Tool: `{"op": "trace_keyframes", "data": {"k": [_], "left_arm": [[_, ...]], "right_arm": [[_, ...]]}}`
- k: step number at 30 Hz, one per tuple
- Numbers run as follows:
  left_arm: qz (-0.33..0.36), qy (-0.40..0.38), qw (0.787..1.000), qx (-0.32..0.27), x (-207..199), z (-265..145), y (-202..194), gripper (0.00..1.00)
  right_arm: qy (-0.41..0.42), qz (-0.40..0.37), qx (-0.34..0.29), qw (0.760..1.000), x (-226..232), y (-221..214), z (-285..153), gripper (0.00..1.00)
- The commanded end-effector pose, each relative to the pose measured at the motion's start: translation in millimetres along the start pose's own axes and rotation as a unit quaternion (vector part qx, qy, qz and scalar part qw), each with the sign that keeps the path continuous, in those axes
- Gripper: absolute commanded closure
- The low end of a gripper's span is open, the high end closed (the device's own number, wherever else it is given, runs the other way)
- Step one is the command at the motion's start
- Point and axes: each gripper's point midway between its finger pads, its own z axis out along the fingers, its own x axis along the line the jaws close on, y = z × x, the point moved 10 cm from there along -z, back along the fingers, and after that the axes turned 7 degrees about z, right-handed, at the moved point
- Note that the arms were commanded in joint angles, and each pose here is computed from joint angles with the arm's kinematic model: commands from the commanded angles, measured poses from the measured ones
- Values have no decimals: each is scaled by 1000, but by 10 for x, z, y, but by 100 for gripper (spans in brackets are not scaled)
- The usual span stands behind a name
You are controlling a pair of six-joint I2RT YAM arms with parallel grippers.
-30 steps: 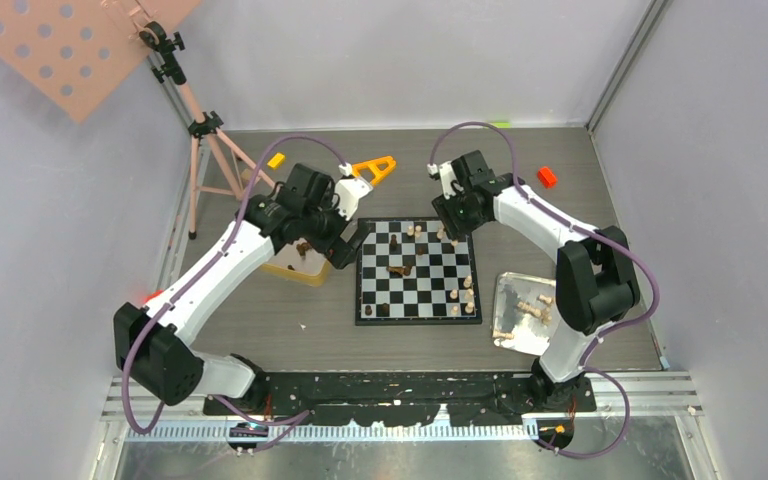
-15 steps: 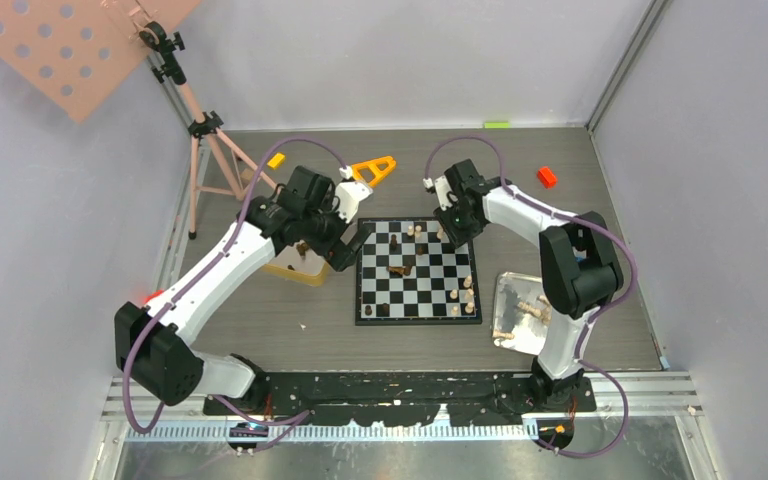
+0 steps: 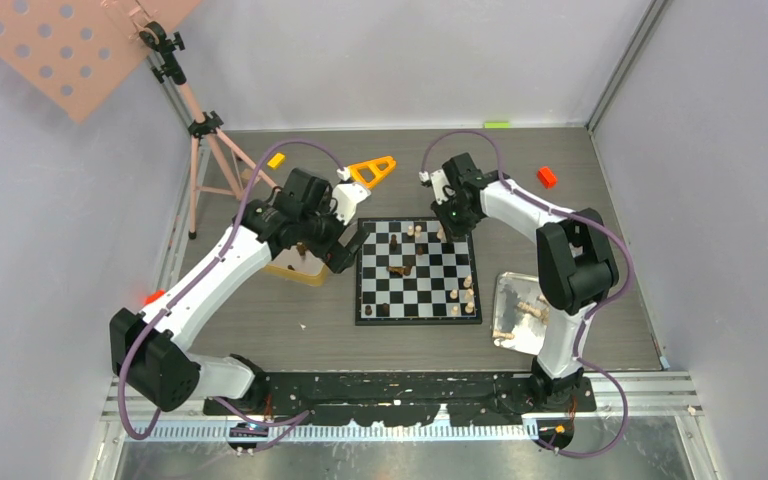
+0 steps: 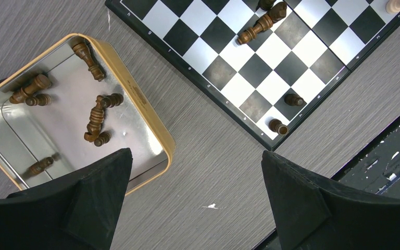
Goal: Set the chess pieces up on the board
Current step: Adjust the chess piece on the chessboard, then pick up the chess piece from the chessboard.
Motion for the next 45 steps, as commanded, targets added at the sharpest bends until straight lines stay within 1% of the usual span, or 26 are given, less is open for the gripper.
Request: {"op": "trace_keyframes", "data": {"k": [1, 10, 13, 15, 16, 17, 18, 19, 20, 23, 27, 30, 39, 45], "left_arm": [[17, 7, 999, -30, -1, -95, 72, 2], [18, 6, 999, -32, -4, -111, 78, 2], [18, 7, 999, -33, -7, -121, 71, 2], [19, 8, 999, -34, -9, -130, 67, 2], [19, 9, 999, -34, -9, -133, 66, 2], [20, 9, 999, -34, -11, -138, 62, 2], [20, 9, 999, -33, -9, -137, 61, 2], [20, 10, 999, -34, -10, -141, 61, 2], [21, 10, 999, -34, -10, -141, 61, 2], [21, 10, 999, -35, -10, -146, 63, 2], [22, 10, 999, -35, -11, -150, 62, 2], [22, 10, 999, -35, -11, -152, 60, 2], [23, 12, 999, -36, -7, -162, 69, 2], [24, 12, 999, -36, -7, -166, 71, 2]], "right_arm": [[10, -3, -12, 1000, 18, 110, -12, 86], [-5, -6, -11, 1000, -16, 152, 47, 87], [-4, -4, -12, 1000, -12, 167, 56, 84], [-3, -3, -15, 1000, -9, 183, 35, 76], [-2, -2, -20, 1000, -5, 196, 7, 70], [-1, -1, -20, 1000, -1, 197, -8, 67], [-2, 0, -26, 1000, 2, 219, -53, 61], [-1, 0, -25, 1000, 6, 219, -81, 58], [-2, 0, -32, 999, 10, 247, -141, 53], [-3, 2, -50, 999, 23, 309, -286, 45], [-9, 9, -78, 997, 27, 435, -420, 45], [-15, 14, -82, 996, 15, 511, -395, 47], [-35, 31, -68, 997, -44, 654, -133, 55], [-33, 34, -57, 997, -50, 650, -39, 57]]}}
